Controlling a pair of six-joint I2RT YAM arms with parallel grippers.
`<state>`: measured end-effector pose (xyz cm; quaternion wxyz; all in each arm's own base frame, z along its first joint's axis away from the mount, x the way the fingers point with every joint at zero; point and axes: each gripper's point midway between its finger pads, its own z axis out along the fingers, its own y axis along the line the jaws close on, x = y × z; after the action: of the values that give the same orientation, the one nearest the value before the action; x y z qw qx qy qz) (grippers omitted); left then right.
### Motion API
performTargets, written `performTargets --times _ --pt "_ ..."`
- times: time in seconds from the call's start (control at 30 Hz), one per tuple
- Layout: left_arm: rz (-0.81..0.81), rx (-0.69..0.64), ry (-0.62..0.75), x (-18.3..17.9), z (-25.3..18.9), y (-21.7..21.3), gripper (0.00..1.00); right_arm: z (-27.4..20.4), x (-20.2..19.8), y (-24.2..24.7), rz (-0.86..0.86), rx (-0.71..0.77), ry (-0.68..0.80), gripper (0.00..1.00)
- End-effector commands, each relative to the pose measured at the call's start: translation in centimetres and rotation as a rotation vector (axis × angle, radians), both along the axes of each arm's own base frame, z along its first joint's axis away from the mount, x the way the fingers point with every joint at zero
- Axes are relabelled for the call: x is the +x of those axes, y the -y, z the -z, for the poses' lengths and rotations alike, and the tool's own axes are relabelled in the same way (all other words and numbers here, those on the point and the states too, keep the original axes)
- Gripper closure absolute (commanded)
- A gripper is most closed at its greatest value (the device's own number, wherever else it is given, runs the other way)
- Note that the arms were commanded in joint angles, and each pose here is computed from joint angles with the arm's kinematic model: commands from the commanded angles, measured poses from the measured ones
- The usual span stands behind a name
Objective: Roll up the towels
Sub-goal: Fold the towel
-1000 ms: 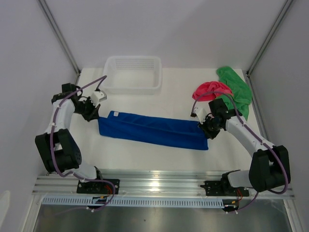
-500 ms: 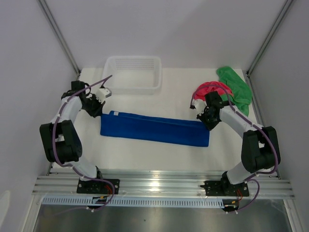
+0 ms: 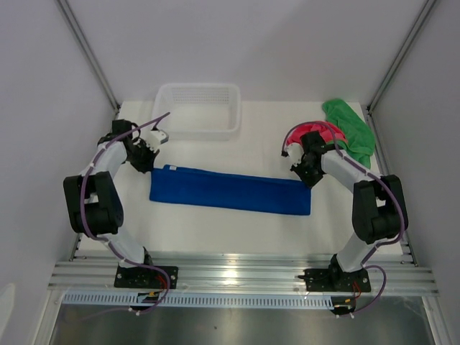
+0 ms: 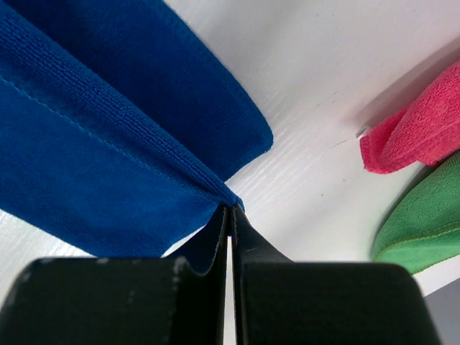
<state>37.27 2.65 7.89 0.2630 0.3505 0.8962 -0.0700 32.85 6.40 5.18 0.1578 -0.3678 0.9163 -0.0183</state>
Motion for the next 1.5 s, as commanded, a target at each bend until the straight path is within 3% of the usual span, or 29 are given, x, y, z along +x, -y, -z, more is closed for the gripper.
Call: performTargets --times 0.0,0.33,0.67,0.93,1.03,1.17,1.23,1.37,1.47 --pt "-0.035 0.052 0.069 2.4 -1.2 -1.1 0.99 -0.9 2.0 0.9 0.049 -0.046 0.057 1.0" --pt "-0.067 0.069 0.058 3.1 -0.1 -1.3 0.99 0.0 3.2 0.9 0.087 -0.053 0.069 0.97" --pt "-0.095 0.064 0.004 3.1 2.1 -0.7 0.99 1.6 4.5 0.1 0.155 0.004 0.107 0.64" --pt "-0.134 0.065 0.001 3.5 2.2 -1.0 0.87 -0.2 5.1 0.3 0.242 0.075 0.175 0.66" --pt "-0.164 0.072 0.01 3.8 1.9 -1.3 0.77 -1.8 5.4 0.3 0.31 0.119 0.219 0.66" --pt "-0.238 0.071 0.037 4.2 0.3 -1.7 0.49 -3.5 5.2 -0.8 0.412 0.2 0.253 0.66" --pt "-0.267 0.075 0.064 4.4 -0.9 -1.9 0.43 -4.3 4.8 -1.6 0.447 0.246 0.277 0.67" --pt "-0.294 0.057 0.119 3.7 -4.1 -1.5 0.42 -4.1 3.1 -4.5 0.513 0.418 0.244 0.73" --pt "-0.206 0.06 0.091 2.4 -2.8 0.6 0.47 -2.9 2.3 -5.7 0.531 0.451 0.219 0.78"
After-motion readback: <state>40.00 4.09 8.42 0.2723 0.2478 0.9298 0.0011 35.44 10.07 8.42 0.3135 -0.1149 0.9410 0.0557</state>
